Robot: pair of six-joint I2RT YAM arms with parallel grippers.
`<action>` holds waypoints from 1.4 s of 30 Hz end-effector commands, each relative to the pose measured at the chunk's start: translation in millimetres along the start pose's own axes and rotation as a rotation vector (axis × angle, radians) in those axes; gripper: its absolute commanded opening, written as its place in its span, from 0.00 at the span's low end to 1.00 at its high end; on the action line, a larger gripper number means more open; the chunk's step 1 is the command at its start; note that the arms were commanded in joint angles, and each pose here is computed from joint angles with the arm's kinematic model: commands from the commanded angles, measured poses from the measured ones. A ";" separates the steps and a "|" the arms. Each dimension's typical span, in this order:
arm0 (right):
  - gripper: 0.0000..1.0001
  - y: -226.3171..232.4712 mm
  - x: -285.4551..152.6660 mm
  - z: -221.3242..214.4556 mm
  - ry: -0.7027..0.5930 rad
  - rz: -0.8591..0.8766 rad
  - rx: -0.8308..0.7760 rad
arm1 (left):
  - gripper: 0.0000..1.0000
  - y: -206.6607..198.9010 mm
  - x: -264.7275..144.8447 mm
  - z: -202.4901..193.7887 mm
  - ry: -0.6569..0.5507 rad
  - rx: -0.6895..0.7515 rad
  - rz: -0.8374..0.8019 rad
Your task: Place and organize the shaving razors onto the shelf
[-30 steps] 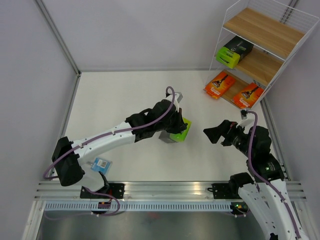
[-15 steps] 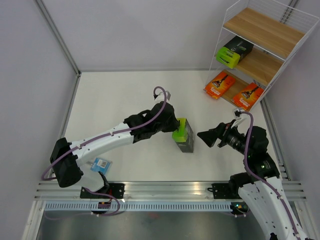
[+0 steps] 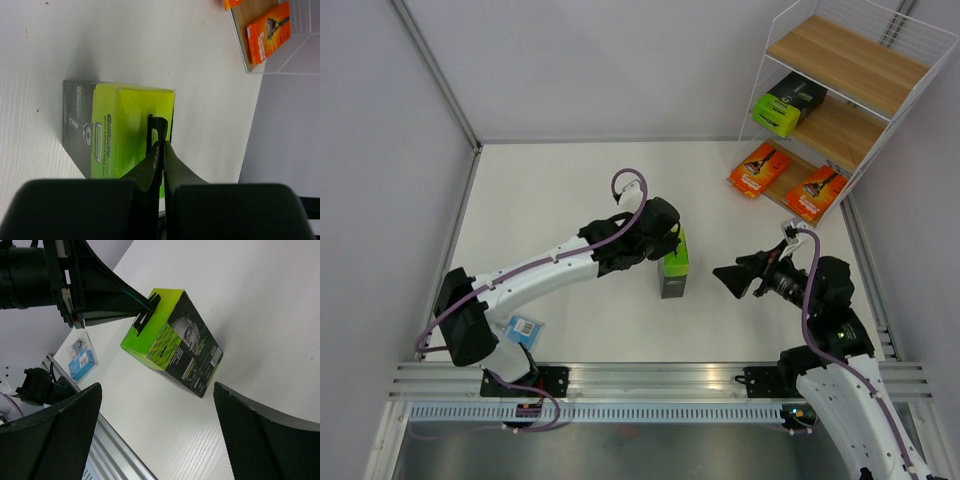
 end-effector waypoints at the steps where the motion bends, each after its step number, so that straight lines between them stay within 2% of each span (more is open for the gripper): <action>1: 0.98 4.1 2.4 6.7 -0.078 0.076 -0.082 | 0.02 -0.5 -1.1 5.4 -0.075 -0.123 0.144; 7: 0.98 1.3 4.1 11.1 -0.107 0.047 -0.120 | 0.02 -6.3 -7.3 12.3 -0.108 -0.233 0.149; 12: 0.98 -0.3 10.4 8.0 -0.082 0.068 -0.123 | 0.02 -0.5 -8.3 15.5 -0.154 -0.323 0.186; 22: 0.98 -3.5 36.8 6.8 -0.108 0.057 -0.151 | 0.02 -12.0 -11.6 27.1 -0.217 -0.325 0.228; 25: 0.98 -6.0 47.3 10.6 -0.139 0.016 -0.191 | 0.02 -14.5 -9.7 31.8 -0.251 -0.305 0.228; 27: 0.98 -7.9 57.7 10.3 -0.109 0.009 -0.251 | 0.02 -14.0 -5.9 31.5 -0.253 -0.302 0.240; 31: 0.98 -4.0 73.8 -1.7 -0.057 0.065 -0.388 | 0.02 -9.2 5.3 40.8 -0.251 -0.323 0.272; 33: 0.98 -4.6 78.1 -10.7 -0.064 0.090 -0.402 | 0.02 -4.3 11.0 45.7 -0.247 -0.329 0.294; 35: 0.98 -0.3 81.7 -6.5 -0.125 0.109 -0.415 | 0.02 4.0 18.9 53.5 -0.242 -0.369 0.326; 42: 0.98 10.9 100.8 -8.6 -0.120 0.085 -0.461 | 0.02 3.9 20.3 65.1 -0.271 -0.433 0.325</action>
Point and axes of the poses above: each gripper's point midway between its finger pads, its own x axis out along the fingers, its own y axis along the line the jaws close on, z = x × y, the point moved 9 cm from there along -x, back along the fingers, and after that the axes turned 2 degrees about -x, right-handed, at the moved point
